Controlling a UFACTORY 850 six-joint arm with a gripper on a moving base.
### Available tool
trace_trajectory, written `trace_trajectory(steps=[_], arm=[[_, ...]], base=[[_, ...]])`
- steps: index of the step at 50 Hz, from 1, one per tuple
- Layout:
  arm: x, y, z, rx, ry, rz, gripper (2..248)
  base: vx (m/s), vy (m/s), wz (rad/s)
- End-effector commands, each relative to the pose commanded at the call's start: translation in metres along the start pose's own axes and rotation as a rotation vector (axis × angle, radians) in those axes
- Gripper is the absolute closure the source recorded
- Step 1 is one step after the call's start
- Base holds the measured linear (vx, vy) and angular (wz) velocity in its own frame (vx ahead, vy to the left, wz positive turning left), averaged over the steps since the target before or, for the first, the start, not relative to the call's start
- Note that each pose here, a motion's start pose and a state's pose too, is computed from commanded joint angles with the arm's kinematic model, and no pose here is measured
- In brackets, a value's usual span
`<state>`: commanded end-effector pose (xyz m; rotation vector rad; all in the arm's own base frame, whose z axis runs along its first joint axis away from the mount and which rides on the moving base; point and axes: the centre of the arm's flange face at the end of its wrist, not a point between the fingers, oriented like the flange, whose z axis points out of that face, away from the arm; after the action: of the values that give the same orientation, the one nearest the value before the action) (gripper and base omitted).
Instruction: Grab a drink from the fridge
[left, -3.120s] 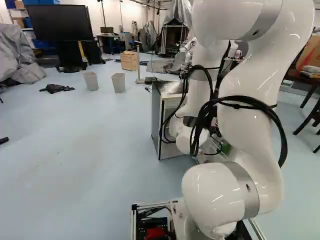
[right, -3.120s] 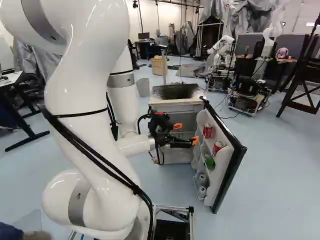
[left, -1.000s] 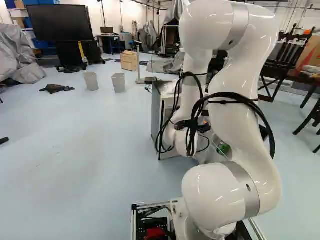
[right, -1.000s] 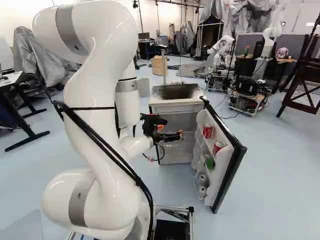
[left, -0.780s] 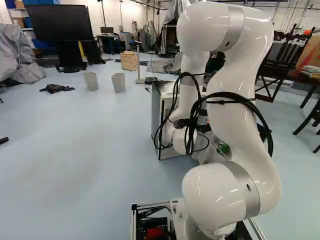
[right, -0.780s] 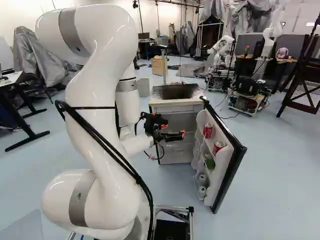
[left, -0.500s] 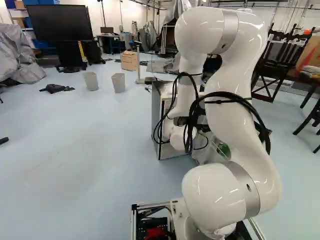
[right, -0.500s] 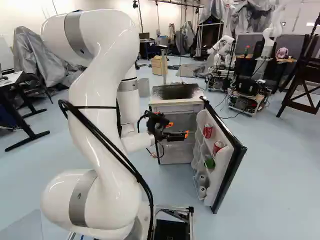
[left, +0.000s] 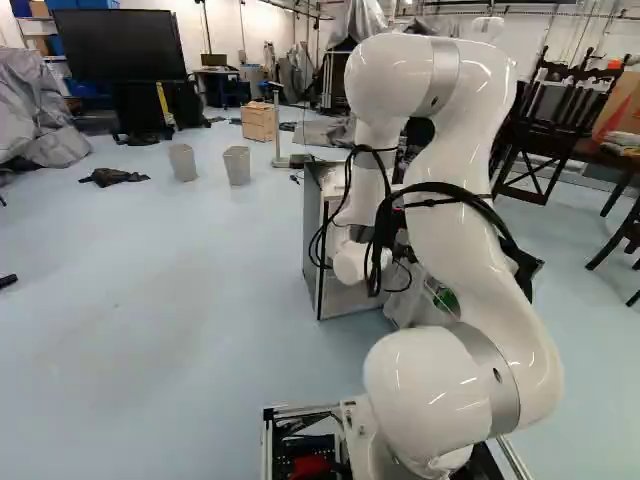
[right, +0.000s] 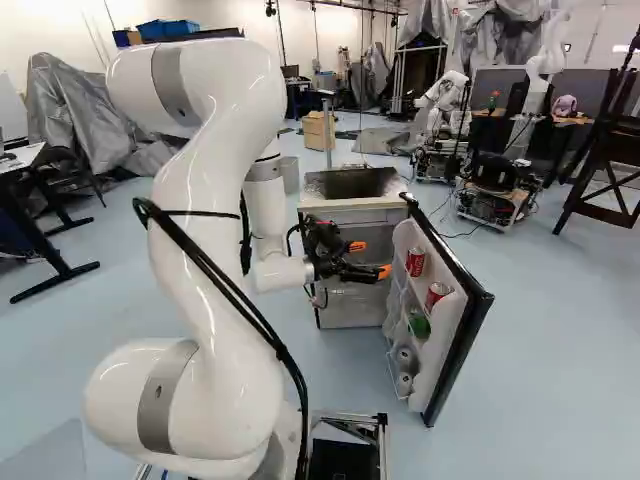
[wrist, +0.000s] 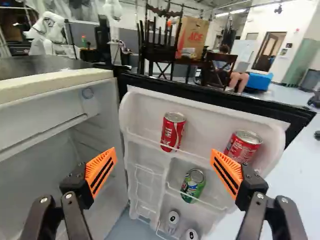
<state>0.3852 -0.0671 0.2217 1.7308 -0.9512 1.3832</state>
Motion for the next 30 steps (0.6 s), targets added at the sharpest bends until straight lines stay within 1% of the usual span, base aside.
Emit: trace_trajectory(steps=[10, 14, 20, 30], arm=[[0.001, -0.009, 0.013, -0.107, 0.012, 0.043, 3], [0.002, -0.014, 0.019, -0.14, 0.016, 0.06, 3], [0.003, -0.023, 0.027, -0.161, 0.023, 0.082, 3], [0.005, -0.04, 0.043, -0.176, 0.035, 0.117, 3]], base=[[0.0, 0.0, 0.0], [0.0, 0.0, 0.0], [0.0, 0.0, 0.0], [0.0, 0.0, 0.0]])
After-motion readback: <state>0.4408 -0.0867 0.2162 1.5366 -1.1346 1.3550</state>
